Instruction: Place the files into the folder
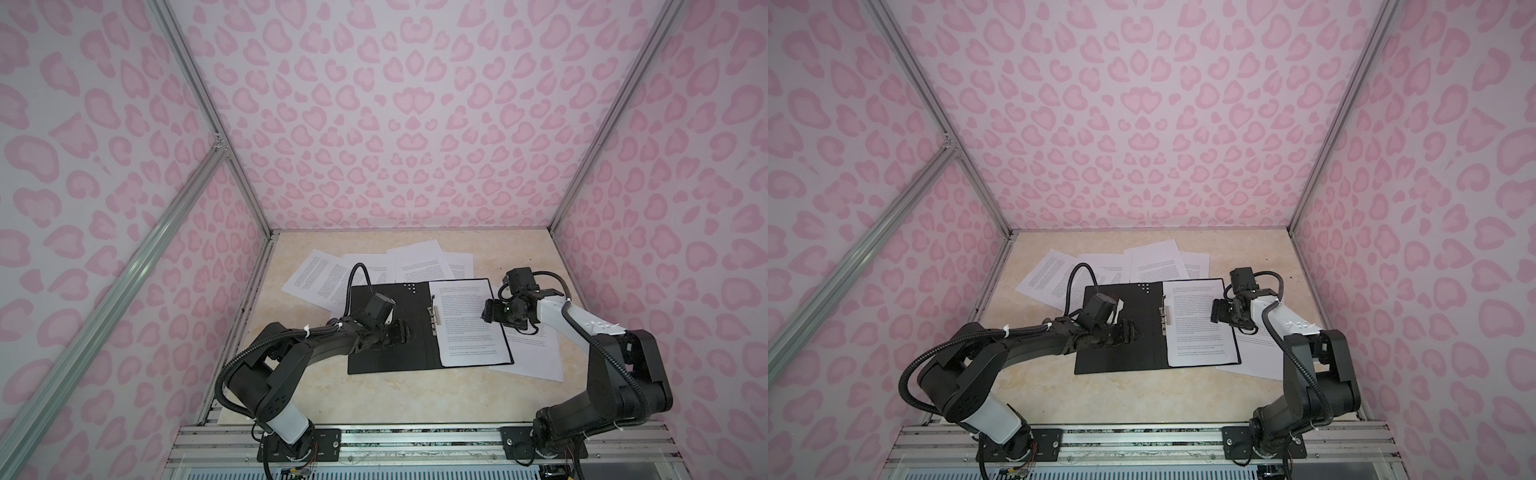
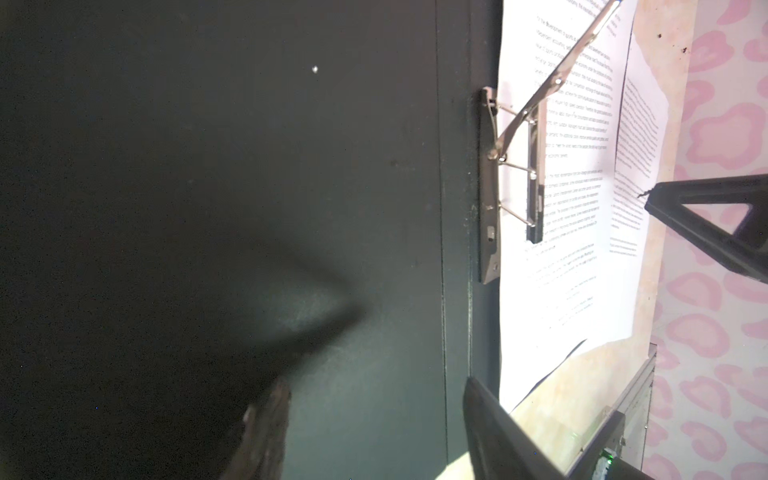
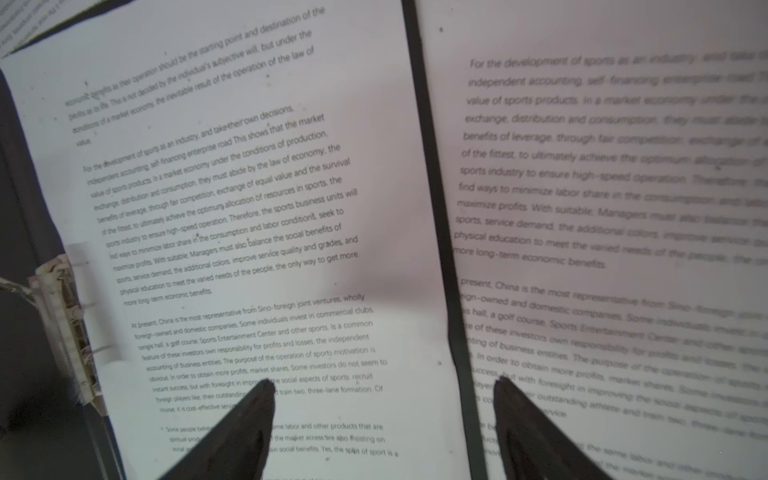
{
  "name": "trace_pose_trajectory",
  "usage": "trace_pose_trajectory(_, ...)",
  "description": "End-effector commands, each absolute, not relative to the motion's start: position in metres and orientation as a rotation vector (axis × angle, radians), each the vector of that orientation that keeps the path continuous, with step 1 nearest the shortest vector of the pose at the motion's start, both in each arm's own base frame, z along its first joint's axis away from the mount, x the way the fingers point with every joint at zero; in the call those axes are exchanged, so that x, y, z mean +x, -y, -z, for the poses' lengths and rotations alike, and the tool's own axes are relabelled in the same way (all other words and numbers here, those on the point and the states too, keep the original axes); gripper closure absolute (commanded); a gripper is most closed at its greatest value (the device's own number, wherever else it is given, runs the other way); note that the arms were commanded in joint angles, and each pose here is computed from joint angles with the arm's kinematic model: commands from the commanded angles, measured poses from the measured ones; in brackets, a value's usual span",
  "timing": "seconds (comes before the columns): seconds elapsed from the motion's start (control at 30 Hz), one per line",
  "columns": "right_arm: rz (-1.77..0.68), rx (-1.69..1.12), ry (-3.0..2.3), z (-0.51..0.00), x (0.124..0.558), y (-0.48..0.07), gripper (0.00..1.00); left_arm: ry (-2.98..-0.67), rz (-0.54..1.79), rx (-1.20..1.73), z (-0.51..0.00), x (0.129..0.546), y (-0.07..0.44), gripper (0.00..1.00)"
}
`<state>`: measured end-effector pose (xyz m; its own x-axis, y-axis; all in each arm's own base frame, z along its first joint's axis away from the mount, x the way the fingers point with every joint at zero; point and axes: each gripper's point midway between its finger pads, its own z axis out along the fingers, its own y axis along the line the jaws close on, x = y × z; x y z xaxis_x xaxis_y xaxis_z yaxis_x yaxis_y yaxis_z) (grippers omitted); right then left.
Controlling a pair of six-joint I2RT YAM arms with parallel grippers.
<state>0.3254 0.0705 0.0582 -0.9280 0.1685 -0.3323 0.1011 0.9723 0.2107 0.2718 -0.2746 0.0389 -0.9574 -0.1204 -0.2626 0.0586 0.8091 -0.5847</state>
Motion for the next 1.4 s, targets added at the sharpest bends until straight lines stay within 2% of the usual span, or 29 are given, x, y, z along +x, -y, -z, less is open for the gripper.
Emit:
trace_pose_trajectory(0.0,-0.279,0.116,-2.713,-0.076,0.33,-0.093,0.18,-2.664,0.932,-0.014,-0.052,0.277,0.281,0.32)
trace_pose_trajectory(0.17,-0.327,-0.02,-2.624,-0.107,0.325,-0.15,0.23,-2.546,1.02,0.101,-0.086,0.276,0.29,0.32)
trace_pose_trajectory(0.3,-0.369,-0.074,-2.647,-0.1,0.324,-0.187,0.28,-2.354,1.075,0.201,-0.131,0.27,0.293,0.28)
trace_pose_trajectory(0.4,-0.351,-0.126,-2.676,-0.085,0.325,-0.211,0.3,-2.2,1.055,0.25,-0.163,0.262,0.289,0.18)
trace_pose_trajectory(0.43,-0.348,-0.137,-2.688,-0.08,0.326,-0.217,0.32,-2.164,1.03,0.257,-0.17,0.26,0.285,0.03)
trace_pose_trajectory(0.57,-0.327,-0.14,-2.717,-0.061,0.33,-0.23,0.37,-2.057,0.964,0.206,-0.191,0.258,0.265,0.02)
trace_pose_trajectory(0.77,-0.338,-0.136,-2.738,-0.05,0.331,-0.24,0.49,-1.999,0.867,0.121,-0.201,0.261,0.239,0.02)
trace_pose_trajectory(1.0,-0.312,-0.142,-2.764,-0.04,0.333,-0.241,0.6,-2.025,0.871,0.119,-0.197,0.262,0.242,0.02)
trace_pose_trajectory(1.23,-0.26,-0.132,-2.775,-0.033,0.335,-0.235,0.63,-2.045,0.881,0.123,-0.193,0.263,0.247,0.02)
trace_pose_trajectory(1.37,-0.282,-0.137,-2.785,-0.029,0.333,-0.238,0.69,-2.042,0.881,0.122,-0.194,0.263,0.246,0.01)
